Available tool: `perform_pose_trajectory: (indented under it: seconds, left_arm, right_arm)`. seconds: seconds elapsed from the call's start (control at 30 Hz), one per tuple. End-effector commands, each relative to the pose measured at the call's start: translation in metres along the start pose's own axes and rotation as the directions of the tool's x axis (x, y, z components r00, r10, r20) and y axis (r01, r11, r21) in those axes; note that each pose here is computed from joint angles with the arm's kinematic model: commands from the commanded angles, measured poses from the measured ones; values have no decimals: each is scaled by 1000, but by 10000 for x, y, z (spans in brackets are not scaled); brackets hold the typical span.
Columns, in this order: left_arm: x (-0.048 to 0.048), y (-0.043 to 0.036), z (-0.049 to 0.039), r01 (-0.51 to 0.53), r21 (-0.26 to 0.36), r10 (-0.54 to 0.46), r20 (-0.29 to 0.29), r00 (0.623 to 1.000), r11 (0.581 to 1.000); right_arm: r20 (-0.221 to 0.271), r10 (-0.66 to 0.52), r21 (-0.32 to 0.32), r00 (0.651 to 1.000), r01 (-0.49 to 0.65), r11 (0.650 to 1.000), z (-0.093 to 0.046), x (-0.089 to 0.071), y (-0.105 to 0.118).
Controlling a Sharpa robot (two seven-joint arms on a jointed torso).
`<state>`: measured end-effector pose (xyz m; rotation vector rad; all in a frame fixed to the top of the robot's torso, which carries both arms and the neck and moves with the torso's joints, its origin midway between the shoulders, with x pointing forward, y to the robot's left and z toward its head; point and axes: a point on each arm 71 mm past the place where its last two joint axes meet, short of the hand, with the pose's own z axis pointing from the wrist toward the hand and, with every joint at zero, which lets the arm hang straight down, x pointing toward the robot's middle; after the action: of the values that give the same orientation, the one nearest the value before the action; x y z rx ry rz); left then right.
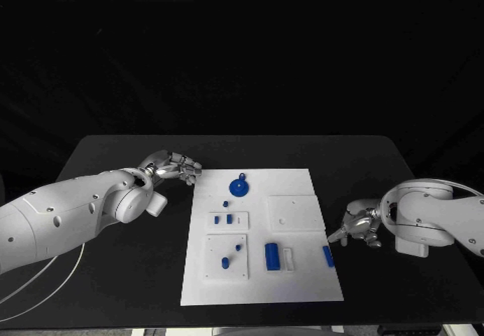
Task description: Assemble the parts on the task board
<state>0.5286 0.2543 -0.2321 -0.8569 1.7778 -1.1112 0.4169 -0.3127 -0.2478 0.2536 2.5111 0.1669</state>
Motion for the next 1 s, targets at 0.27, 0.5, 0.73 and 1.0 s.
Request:
perform_pose_trajectory:
  seconds: [0.27, 0.5, 0.73, 1.0]
  left_arm:
    - [-20, -5, -12, 5, 12, -5, 3, 1000, 1000]
    - [-22, -3, -15, 5, 11, -5, 3, 1000, 1000]
    - [-29, 1, -19, 5, 9, -5, 5, 1000, 1000]
    - [-33, 4, -24, 6, 8, -6, 4, 1000, 1000]
  right_arm:
    - [7, -39, -15, 999, 39, 999, -41, 86, 130]
    - [4, -32, -33, 999, 33, 999, -17, 154, 172]
    - [-48, -62, -24, 997, 61, 998, 51, 288, 163]
    - [-41, -90, -17, 995, 90, 996, 94, 331, 168]
